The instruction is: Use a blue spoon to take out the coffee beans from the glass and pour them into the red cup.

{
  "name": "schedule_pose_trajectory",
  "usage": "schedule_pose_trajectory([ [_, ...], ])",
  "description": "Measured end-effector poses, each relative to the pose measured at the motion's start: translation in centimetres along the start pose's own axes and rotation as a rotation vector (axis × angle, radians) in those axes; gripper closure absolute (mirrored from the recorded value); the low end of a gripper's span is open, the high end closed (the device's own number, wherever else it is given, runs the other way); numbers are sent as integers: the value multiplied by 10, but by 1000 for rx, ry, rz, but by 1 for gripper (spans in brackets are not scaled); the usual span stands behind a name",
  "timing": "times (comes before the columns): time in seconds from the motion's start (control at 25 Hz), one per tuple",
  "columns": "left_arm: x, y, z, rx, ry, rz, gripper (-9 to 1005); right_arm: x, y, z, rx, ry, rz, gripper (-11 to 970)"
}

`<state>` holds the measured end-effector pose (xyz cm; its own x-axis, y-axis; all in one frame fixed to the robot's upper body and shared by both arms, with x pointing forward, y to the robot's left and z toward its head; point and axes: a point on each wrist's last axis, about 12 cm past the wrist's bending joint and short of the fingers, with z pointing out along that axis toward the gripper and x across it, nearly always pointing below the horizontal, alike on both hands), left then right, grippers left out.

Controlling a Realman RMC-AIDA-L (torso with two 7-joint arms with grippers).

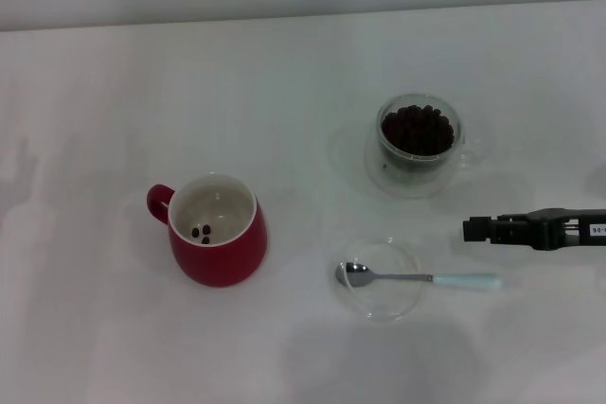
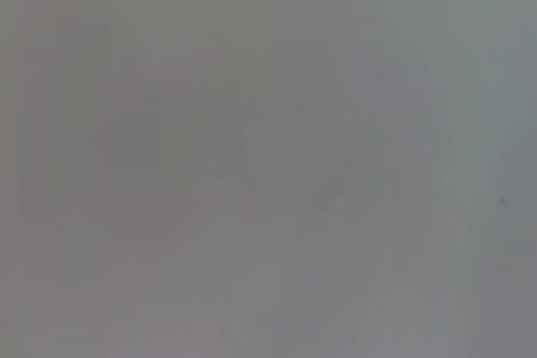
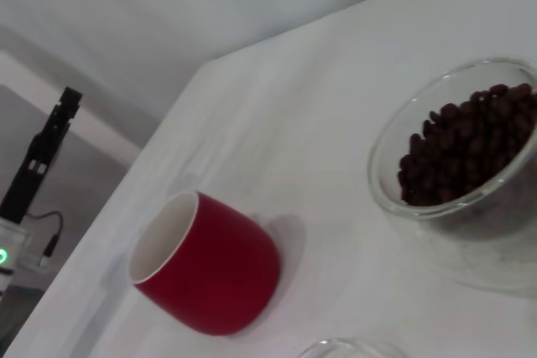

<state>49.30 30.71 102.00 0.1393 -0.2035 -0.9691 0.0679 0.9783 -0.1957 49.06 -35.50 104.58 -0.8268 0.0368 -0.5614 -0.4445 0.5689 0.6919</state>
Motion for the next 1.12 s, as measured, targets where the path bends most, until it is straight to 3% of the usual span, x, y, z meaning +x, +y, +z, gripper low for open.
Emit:
schedule_pose_trajectory([
  [0.32, 0, 0, 0, -1, 3, 2, 266, -9, -9, -11, 81, -184, -78, 610],
  [0.52, 0, 0, 0, -1, 3, 0, 266, -21, -24, -16, 285, -529, -177, 557],
  [0.72, 1, 0, 0, 4, 7, 3, 267, -29, -31, -16, 527, -789, -331, 298],
  [0.92, 3, 0, -2, 5, 22, 2, 267, -34, -36, -3, 713, -861, -432, 148],
  [1.12, 6, 0, -4, -3, 46, -1, 266, -36, -37, 5, 909, -889, -538, 148],
])
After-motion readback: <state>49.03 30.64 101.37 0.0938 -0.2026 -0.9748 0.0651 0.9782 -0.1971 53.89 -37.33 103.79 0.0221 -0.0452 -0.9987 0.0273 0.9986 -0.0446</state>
